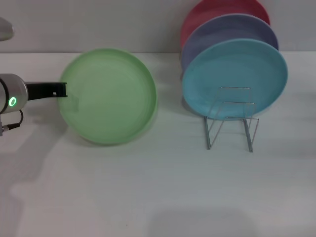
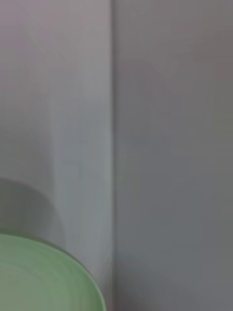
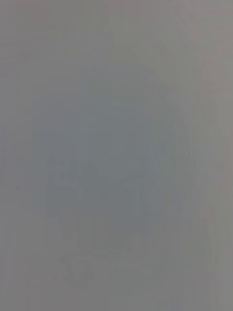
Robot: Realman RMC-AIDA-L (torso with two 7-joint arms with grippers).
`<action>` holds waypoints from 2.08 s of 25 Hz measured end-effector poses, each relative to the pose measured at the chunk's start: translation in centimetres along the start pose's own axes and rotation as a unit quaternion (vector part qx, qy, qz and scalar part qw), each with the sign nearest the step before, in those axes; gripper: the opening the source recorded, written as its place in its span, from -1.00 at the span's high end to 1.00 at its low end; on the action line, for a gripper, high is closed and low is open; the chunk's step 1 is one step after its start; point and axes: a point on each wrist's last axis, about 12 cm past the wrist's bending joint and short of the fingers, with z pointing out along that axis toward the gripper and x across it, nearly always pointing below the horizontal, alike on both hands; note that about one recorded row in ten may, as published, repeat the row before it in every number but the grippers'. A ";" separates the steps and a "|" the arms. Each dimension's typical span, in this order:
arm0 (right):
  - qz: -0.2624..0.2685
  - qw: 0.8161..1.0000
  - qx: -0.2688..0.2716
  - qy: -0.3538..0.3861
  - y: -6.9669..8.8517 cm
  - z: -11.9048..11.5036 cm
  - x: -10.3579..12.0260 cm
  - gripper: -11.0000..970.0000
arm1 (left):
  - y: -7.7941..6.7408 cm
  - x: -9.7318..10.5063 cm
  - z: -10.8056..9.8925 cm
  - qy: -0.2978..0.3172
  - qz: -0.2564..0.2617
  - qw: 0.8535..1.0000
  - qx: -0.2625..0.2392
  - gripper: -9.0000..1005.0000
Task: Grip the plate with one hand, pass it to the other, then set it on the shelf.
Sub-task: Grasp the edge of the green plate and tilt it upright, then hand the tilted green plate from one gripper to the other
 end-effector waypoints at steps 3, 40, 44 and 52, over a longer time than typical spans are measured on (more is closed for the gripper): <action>-0.001 1.000 0.004 0.005 -0.1 0.1 0.1 -0.48 | 0.3 0.0 0.0 -0.033 -0.003 0.999 -0.007 0.91; -0.007 0.999 0.019 0.036 -0.3 1.3 0.3 -0.48 | 0.3 7.1 2.2 -0.411 -0.001 0.912 -0.014 0.91; -0.007 0.999 0.019 0.036 -0.3 1.3 0.3 -0.48 | 0.6 8.4 1.9 -0.428 0.001 0.904 0.006 0.91; -0.007 0.999 0.020 0.037 -0.4 1.1 0.4 -0.48 | 0.6 10.6 1.3 -0.427 0.002 0.903 0.033 0.91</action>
